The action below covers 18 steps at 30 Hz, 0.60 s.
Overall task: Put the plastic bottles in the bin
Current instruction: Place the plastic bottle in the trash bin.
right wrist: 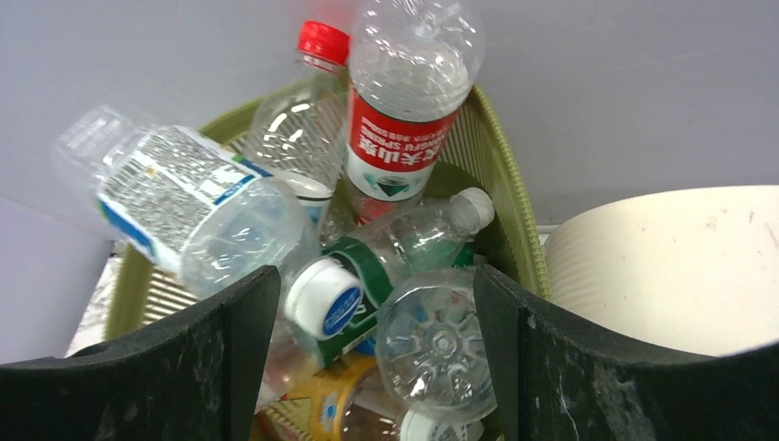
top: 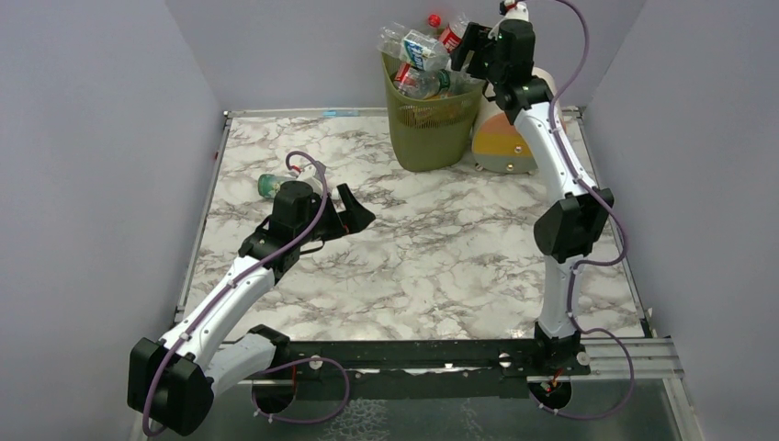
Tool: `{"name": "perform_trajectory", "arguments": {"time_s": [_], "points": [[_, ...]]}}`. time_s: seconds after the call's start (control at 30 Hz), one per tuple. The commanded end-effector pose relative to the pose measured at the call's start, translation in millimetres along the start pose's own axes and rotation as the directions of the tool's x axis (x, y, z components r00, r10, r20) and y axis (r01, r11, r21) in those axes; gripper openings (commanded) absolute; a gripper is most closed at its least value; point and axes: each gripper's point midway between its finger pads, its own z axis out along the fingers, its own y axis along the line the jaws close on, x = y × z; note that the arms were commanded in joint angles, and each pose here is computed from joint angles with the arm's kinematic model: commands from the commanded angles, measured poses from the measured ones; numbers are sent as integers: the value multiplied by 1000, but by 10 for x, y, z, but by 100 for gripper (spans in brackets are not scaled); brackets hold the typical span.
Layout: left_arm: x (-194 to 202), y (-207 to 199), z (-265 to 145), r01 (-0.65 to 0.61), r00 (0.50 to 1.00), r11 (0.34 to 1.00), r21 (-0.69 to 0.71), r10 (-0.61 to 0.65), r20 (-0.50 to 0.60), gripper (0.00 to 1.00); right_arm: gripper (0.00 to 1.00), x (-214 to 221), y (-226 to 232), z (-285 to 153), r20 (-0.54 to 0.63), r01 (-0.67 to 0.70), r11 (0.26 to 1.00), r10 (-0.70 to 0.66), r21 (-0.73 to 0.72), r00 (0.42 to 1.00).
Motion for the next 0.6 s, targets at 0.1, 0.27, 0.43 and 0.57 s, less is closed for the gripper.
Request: {"name": "perform_trajectory", "arguments": {"time_s": [0.1, 0.27, 0.43, 0.57], "points": [[-27, -57, -18, 1, 1000, 999, 36, -2, 14, 99, 80, -528, 248, -417, 91, -26, 997, 33, -73, 995], [-34, -46, -20, -7, 1000, 1000, 27, 6, 15, 99, 81, -643, 342, -534, 109, -28, 993, 41, -115, 993], [-105, -37, -3, -15, 999, 1000, 7, 15, 29, 99, 83, -700, 481, -734, 97, -33, 982, 52, -187, 994], [-198, -18, 45, -17, 999, 1000, -21, 18, 31, 99, 86, -628, 555, -902, 65, -27, 971, 43, -239, 997]]}}
